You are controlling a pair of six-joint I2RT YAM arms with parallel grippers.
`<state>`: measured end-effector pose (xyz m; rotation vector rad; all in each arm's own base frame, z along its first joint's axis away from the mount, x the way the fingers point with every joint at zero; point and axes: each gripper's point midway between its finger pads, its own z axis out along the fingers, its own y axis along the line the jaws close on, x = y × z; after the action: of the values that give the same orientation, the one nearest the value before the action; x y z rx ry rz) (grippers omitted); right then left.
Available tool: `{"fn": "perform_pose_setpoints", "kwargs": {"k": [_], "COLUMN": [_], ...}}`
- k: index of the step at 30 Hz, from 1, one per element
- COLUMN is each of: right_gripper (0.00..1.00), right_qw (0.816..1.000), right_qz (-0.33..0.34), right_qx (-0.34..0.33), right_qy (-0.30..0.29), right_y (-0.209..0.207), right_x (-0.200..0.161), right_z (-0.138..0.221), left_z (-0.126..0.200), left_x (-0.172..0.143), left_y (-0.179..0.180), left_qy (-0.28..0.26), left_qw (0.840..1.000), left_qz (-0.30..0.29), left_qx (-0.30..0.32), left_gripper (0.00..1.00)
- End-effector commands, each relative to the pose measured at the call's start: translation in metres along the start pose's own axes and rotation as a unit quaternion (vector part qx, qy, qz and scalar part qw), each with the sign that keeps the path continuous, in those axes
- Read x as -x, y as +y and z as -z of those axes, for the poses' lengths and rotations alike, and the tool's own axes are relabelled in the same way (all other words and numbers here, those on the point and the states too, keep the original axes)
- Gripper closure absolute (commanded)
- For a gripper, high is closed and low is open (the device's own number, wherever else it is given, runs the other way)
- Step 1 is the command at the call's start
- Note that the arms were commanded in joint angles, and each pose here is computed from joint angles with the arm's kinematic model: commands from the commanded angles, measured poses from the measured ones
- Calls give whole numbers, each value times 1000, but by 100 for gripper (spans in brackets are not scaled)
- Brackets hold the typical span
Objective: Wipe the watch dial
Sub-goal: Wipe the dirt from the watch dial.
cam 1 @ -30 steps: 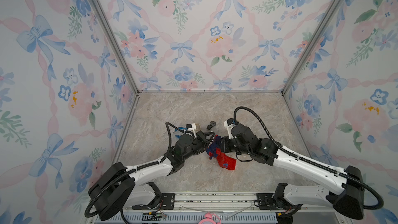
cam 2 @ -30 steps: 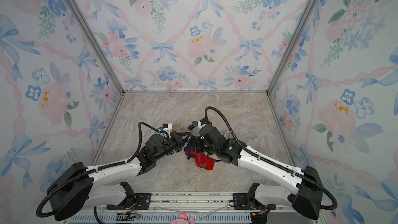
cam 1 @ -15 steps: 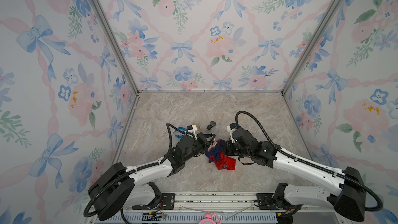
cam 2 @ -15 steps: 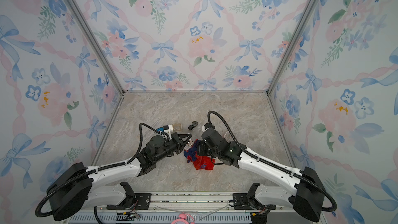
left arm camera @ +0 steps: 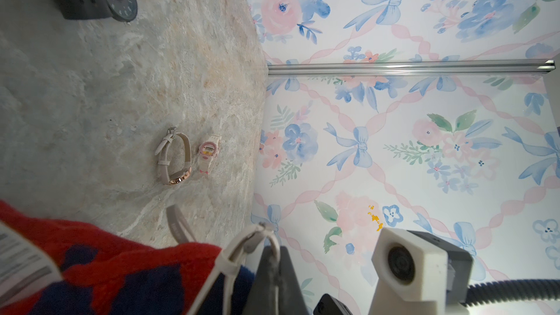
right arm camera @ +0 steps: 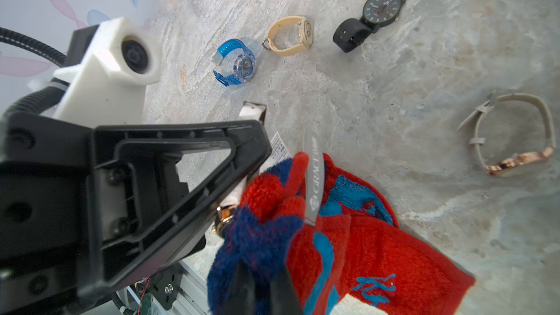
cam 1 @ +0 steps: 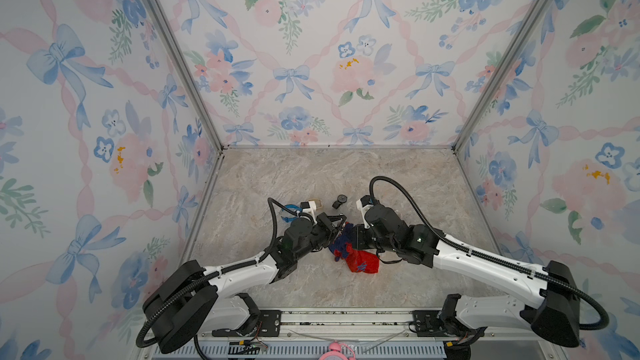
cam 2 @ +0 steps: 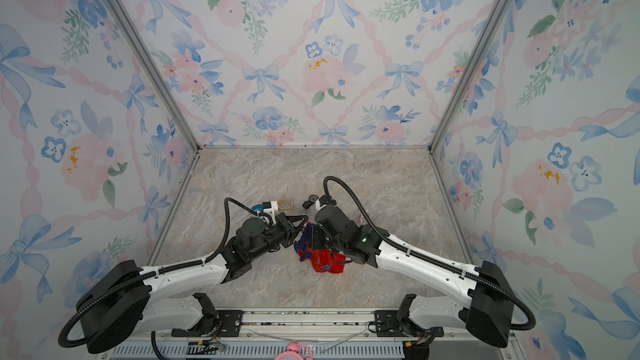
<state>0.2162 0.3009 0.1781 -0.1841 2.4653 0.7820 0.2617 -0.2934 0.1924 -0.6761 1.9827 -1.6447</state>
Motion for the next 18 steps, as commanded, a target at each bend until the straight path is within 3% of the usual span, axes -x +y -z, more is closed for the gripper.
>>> {"fn": "perform_pose_setpoints", "kwargs": {"k": [1, 6, 12, 18], "right_gripper": [100, 100, 100, 100], "right_qw": [1000, 1000, 999, 999], "right_qz": [-9, -24, 14, 20], "right_qx": [-2, -6, 40, 33], "right_qy": [-3, -16, -22, -2], "right_y": [-11, -24, 24, 26], "right_x": [3, 6, 12, 1], "right_z": [-4, 7, 20, -3], "left_z": [-1, 1, 1, -1], "left_x": [-2, -1, 0, -2], "left_y": [-2, 0, 4, 2], "left_qy": [3, 2, 0, 6], "left_qw": [1000, 1000, 1000, 1000], "left_qz": [5, 7, 7, 7], "left_qx": [-7, -5, -1, -2], "left_gripper": [100, 100, 100, 100]}}
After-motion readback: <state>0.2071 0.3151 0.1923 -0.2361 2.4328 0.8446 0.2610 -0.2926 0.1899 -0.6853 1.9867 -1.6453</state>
